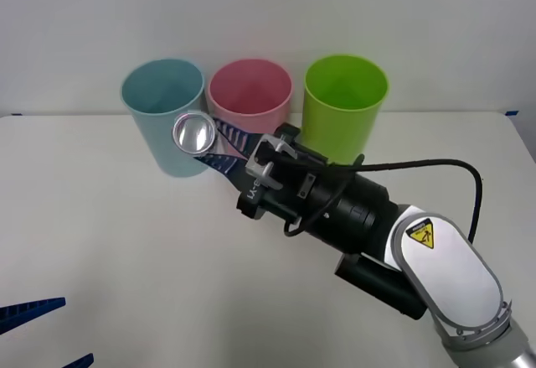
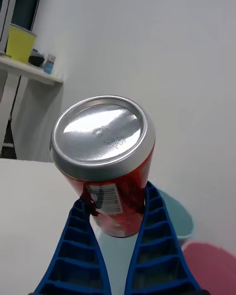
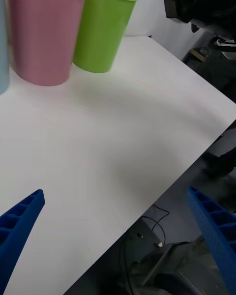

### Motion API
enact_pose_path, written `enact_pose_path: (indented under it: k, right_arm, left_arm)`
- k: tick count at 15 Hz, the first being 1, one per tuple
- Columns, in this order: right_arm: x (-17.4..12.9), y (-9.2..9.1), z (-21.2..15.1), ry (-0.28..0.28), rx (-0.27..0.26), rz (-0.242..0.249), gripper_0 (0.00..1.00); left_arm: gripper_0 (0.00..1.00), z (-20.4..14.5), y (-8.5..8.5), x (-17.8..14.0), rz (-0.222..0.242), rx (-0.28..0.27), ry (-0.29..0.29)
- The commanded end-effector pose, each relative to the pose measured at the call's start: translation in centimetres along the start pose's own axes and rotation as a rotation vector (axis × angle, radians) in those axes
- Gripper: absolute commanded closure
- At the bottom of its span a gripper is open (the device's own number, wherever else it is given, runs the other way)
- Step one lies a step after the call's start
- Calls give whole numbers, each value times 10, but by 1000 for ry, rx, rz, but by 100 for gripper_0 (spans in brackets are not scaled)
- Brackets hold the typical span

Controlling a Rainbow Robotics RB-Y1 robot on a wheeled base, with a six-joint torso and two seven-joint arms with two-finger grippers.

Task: Put cans in the blue bin and PET bottles in the pink bin and trash in the green bin.

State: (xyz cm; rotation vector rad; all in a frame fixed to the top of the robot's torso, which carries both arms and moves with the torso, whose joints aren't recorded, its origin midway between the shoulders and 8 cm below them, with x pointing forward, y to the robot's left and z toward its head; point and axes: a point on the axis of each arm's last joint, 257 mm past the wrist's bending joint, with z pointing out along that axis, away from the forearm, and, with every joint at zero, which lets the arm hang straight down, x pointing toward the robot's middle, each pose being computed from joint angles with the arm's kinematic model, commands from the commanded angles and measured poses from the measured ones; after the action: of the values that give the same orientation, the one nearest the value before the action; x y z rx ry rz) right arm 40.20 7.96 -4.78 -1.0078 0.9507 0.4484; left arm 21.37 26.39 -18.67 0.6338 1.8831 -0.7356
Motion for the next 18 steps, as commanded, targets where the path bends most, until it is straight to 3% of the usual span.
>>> enact_pose_path:
  k: [1, 7, 13, 18]
  right_arm:
    - [-3, -1, 10, 9, 18, 33, 100]
    - [-17, -17, 41, 36, 74, 80, 100]
    - [-10, -39, 86, 81, 133, 122, 100]
    - [28, -67, 112, 143, 183, 109, 100]
  left_arm:
    - [0, 0, 0, 0, 0, 0, 0]
    - [0, 0, 0, 0, 0, 0, 0]
    - [0, 0, 0, 0, 0, 0, 0]
    - [0, 0, 0, 0, 0, 0, 0]
